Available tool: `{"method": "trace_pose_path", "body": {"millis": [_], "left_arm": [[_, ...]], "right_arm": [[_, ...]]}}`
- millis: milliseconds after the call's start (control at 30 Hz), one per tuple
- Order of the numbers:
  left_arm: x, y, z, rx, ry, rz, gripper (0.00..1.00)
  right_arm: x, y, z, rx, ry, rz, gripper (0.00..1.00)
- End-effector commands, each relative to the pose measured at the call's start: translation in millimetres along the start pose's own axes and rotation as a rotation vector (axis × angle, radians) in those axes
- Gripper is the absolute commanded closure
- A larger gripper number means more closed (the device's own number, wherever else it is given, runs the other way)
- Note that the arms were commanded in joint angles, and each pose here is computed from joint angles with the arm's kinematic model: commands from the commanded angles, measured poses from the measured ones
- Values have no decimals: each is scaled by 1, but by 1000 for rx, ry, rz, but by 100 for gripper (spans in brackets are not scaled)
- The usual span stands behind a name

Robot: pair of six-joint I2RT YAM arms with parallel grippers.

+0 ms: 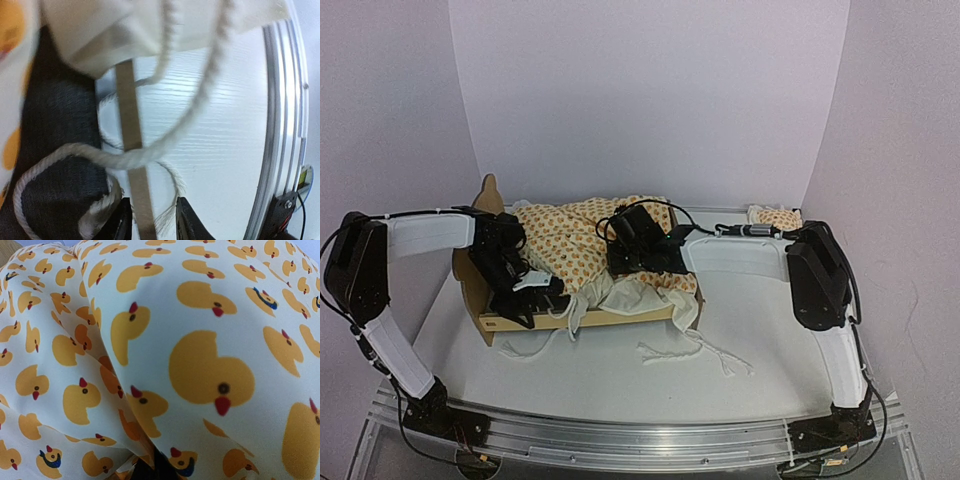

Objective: Set up the pet bed

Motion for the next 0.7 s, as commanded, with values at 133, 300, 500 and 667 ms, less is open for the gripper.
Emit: {"method": "trace_pose_path", "body": {"millis": [133, 300, 500, 667], "left_arm": [[-11, -7, -26, 108, 86, -19, 74], [13, 10, -19, 101, 101, 60, 71], [42, 25, -31, 141, 175, 161, 70], [59, 45, -26, 183, 132, 280, 69]], "right_arm": [[-22, -29, 3, 38, -24, -74, 100], [-22, -30, 3, 37, -23, -75, 100], [-22, -29, 2, 40, -18, -74, 100], [-22, -28, 1, 36, -12, -76, 100]]}}
Point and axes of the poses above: each gripper's point midway between its finger pads, its own x axis out along the fingers, its own z axis along the line the jaws close on, y = z × x, the point moved 5 cm from there along -x, back along the fingers, and after that the axes turned 2 degrees about x, right-handed, at the moved point
